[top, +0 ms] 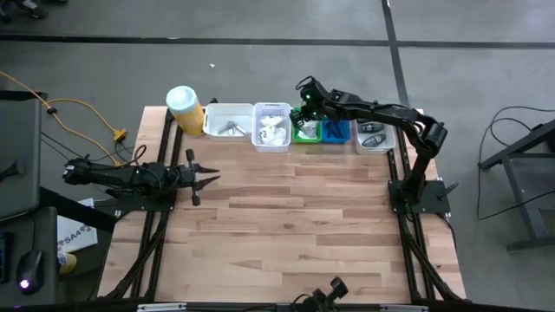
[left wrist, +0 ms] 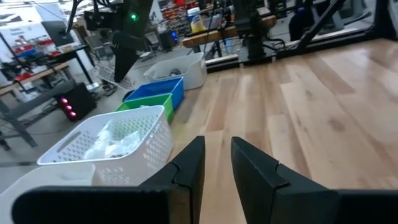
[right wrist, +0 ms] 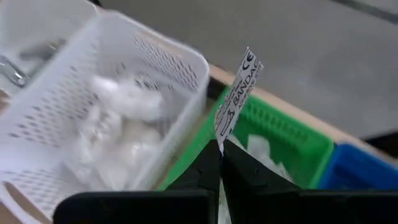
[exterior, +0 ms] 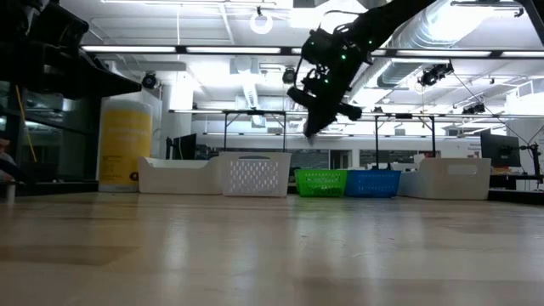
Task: Pick & Place Travel size toiletries
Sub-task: Put the white bandage into the green bin, then return to Home Position
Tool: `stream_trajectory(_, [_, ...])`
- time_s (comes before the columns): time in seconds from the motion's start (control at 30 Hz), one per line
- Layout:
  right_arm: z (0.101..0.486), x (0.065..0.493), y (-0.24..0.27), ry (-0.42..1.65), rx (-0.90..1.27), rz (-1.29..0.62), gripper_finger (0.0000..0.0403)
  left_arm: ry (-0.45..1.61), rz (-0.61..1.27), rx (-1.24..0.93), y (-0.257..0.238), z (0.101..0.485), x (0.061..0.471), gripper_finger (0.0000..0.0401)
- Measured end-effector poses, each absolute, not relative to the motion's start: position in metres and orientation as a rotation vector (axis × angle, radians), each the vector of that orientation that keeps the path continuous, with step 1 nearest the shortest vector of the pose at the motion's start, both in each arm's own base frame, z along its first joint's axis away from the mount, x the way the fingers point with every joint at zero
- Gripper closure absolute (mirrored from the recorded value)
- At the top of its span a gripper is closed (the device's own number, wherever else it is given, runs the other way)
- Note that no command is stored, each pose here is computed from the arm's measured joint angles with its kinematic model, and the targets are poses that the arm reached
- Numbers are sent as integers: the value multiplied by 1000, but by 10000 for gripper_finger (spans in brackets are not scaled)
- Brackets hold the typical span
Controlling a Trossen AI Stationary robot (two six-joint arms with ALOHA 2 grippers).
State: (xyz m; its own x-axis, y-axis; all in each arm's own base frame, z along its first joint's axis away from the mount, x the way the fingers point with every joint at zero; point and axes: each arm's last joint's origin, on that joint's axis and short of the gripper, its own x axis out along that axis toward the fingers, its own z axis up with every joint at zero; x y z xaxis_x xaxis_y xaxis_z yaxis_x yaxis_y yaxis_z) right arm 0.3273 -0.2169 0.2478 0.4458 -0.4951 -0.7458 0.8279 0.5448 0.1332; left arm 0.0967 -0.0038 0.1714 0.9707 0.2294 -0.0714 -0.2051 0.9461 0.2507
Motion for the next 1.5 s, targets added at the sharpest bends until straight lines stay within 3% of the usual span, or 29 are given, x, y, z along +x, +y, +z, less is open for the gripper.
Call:
stream_trajectory(0.3, [229,322,-203,832,581,-888,386,100,209,223,-4,171,97,325])
stream_trajectory(0.57, [219,316,-204,849,543,-979,281,152,206,243,-5,166,100,325])
stream_trajectory(0.8, [232,315,-186,912,550,-726,218,147,181,262,-5,168,102,325])
stream_trajectory(0.97, [227,320,-142,753,419,-700,206,164,154,197,-6,168,101,324])
stream_trajectory(1.2, [194,307,-73,398,444,-387,209,124,145,178,-7,171,102,324])
stream_trajectory(1.5, [181,248,-24,7,427,-198,210,77,204,201,-5,176,100,324])
